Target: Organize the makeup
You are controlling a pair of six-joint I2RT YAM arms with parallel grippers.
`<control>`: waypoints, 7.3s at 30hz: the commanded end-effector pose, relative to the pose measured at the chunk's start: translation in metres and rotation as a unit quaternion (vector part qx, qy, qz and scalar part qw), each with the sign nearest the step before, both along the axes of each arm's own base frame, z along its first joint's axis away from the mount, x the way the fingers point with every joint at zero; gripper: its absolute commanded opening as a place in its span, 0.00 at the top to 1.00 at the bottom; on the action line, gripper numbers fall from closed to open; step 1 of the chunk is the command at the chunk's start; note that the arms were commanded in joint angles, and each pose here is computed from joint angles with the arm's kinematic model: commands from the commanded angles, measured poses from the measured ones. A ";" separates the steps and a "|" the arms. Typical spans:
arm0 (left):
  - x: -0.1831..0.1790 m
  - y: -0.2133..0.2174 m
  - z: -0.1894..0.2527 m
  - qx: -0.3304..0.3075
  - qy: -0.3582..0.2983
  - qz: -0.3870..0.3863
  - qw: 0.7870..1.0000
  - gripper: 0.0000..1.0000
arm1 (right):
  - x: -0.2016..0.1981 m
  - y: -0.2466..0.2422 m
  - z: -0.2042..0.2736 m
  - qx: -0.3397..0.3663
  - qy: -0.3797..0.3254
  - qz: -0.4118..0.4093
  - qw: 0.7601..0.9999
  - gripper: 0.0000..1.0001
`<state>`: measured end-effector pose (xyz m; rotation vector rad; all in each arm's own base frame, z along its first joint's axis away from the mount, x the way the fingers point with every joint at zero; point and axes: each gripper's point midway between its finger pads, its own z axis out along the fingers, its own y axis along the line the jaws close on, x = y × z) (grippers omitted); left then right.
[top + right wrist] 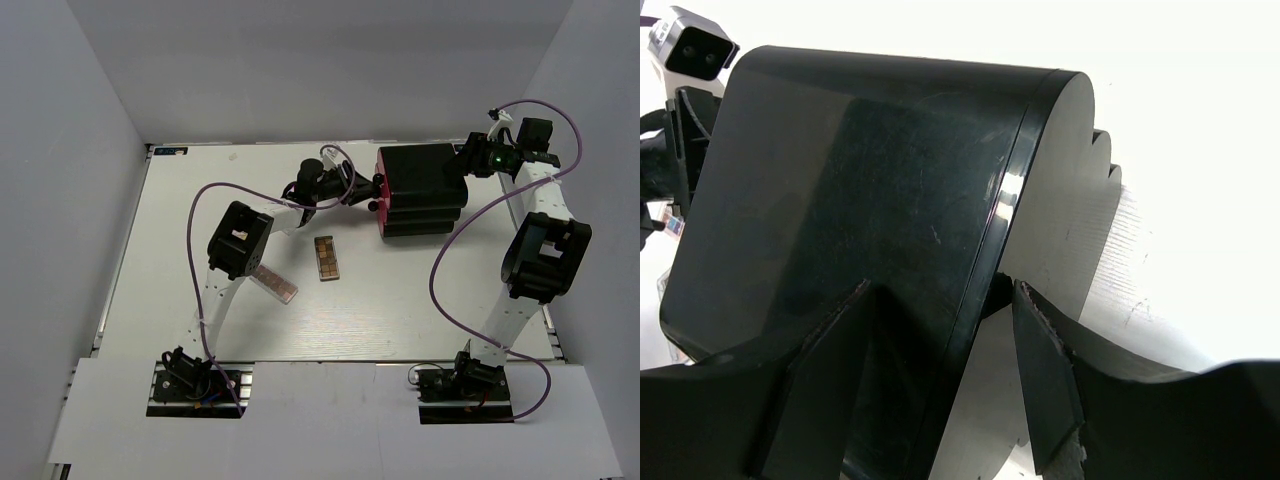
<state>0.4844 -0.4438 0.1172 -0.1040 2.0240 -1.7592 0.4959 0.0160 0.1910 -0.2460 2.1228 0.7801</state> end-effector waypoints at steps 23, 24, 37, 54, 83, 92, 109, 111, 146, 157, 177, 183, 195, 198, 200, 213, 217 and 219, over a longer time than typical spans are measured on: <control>-0.014 0.071 0.009 0.023 0.001 0.026 0.999 0.66 | -0.013 0.004 -0.055 -0.015 0.094 -0.017 0.995 0.40; -0.010 0.079 0.006 0.028 0.004 0.033 0.999 0.66 | -0.013 0.003 -0.055 -0.015 0.095 -0.018 0.995 0.40; -0.013 0.101 -0.011 0.061 0.028 0.040 0.997 0.53 | -0.015 0.005 -0.060 -0.017 0.102 -0.015 0.995 0.37; -0.007 0.148 0.079 0.092 -0.050 0.070 0.992 0.12 | -0.023 -0.015 -0.008 -0.050 0.035 -0.030 0.998 0.11; -0.193 0.346 0.084 0.446 -0.148 0.257 0.844 0.44 | -0.205 0.288 -0.033 -0.253 -0.117 0.282 0.918 0.51; -0.193 0.358 0.087 0.459 -0.145 0.281 0.830 0.39 | -0.184 0.314 -0.077 -0.275 -0.038 0.202 0.939 0.11; -0.193 0.353 0.085 0.456 -0.147 0.266 0.836 0.39 | -0.165 0.316 -0.141 -0.298 0.062 0.084 0.949 0.11; -0.194 0.353 0.086 0.454 -0.148 0.267 0.837 0.39 | -0.166 0.317 -0.147 -0.301 0.068 0.084 0.947 0.11; -0.196 0.344 0.087 0.442 -0.157 0.248 0.848 0.39 | -0.128 0.312 0.013 -0.288 -0.107 0.141 0.941 0.80; -0.195 0.342 0.082 0.443 -0.151 0.241 0.850 0.39 | -0.048 0.260 0.061 -0.398 -0.197 -0.061 0.894 0.84; -0.194 0.341 0.076 0.447 -0.145 0.234 0.851 0.39 | 0.028 0.272 0.050 -0.384 -0.242 -0.071 0.888 0.84; -0.194 0.341 0.075 0.448 -0.143 0.233 0.851 0.39 | 0.043 0.262 0.043 -0.378 -0.248 -0.064 0.890 0.80; -0.194 0.340 0.074 0.447 -0.143 0.229 0.853 0.39 | 0.034 0.259 0.000 -0.383 -0.196 0.031 0.902 0.76; -0.194 0.340 0.074 0.447 -0.143 0.229 0.853 0.39 | 0.030 0.259 -0.007 -0.386 -0.181 0.047 0.903 0.76; -0.194 0.339 0.075 0.446 -0.144 0.229 0.853 0.39 | 0.028 0.260 -0.008 -0.389 -0.175 0.052 0.903 0.75; -0.194 0.338 0.075 0.445 -0.145 0.226 0.854 0.39 | 0.017 0.239 -0.021 -0.404 -0.124 0.040 0.906 0.72; -0.194 0.338 0.074 0.445 -0.145 0.225 0.854 0.39 | 0.012 0.236 -0.021 -0.401 -0.116 0.042 0.908 0.60; -0.194 0.338 0.074 0.444 -0.145 0.225 0.855 0.39 | 0.008 0.239 -0.021 -0.397 -0.113 0.050 0.909 0.51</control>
